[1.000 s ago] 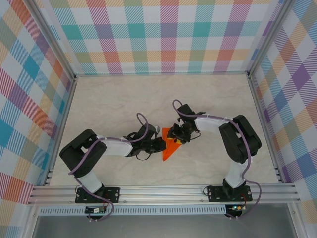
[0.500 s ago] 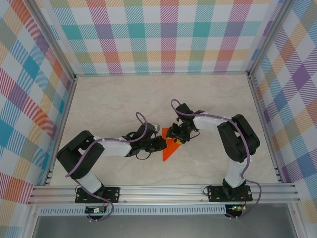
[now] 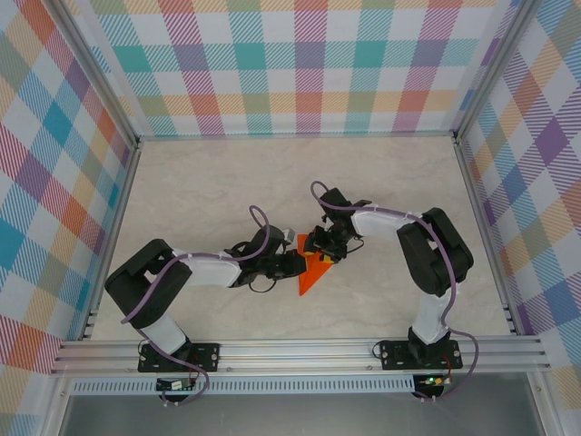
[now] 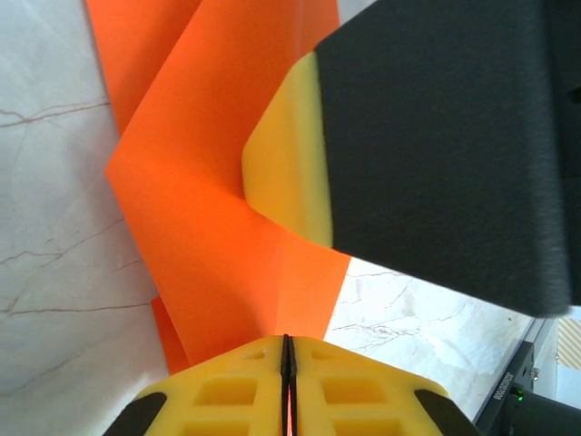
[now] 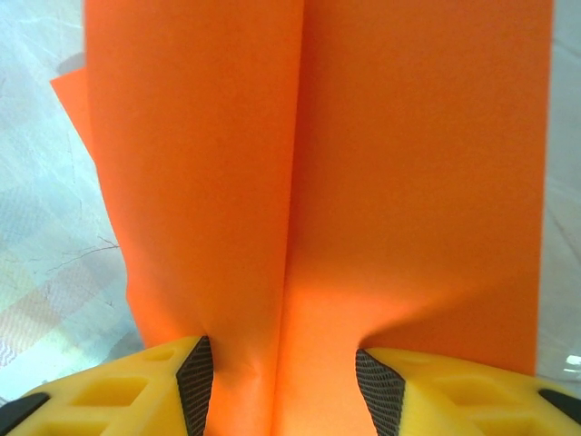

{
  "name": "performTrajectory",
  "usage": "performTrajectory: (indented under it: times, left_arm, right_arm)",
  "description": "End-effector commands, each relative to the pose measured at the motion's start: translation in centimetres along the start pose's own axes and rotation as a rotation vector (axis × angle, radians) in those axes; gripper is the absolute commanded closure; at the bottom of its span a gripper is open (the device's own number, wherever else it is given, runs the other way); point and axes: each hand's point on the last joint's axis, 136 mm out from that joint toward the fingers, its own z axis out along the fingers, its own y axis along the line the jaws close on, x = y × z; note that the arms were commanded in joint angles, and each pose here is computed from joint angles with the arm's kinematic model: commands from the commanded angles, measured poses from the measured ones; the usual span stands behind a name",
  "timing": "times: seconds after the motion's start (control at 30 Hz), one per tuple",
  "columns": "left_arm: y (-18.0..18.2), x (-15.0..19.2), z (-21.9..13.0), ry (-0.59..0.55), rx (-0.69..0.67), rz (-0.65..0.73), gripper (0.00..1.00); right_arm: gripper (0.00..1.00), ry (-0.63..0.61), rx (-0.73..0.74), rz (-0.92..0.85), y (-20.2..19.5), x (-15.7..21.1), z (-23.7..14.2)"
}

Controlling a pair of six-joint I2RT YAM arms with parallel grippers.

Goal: Fold a paper plane with a square sheet of paper (pick it up from the middle)
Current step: Fourth fold the wing at the center of the table.

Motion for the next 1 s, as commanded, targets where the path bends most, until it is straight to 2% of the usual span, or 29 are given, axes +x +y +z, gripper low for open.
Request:
performTrajectory:
  times: [0.0,0.97]
  left_arm:
    - [0.0,0.0,0.5,0.016,-0.001,0.014,0.9]
    - [1.3,0.5,1.5,0.036,-0.036,0.0,0.91]
  right_arm:
    - [0.48,0.039,0.362,0.053,-10.1,1.6,4.7]
    - [0.51,0.053,0.419,0.051,-11.2,2.0,5.5]
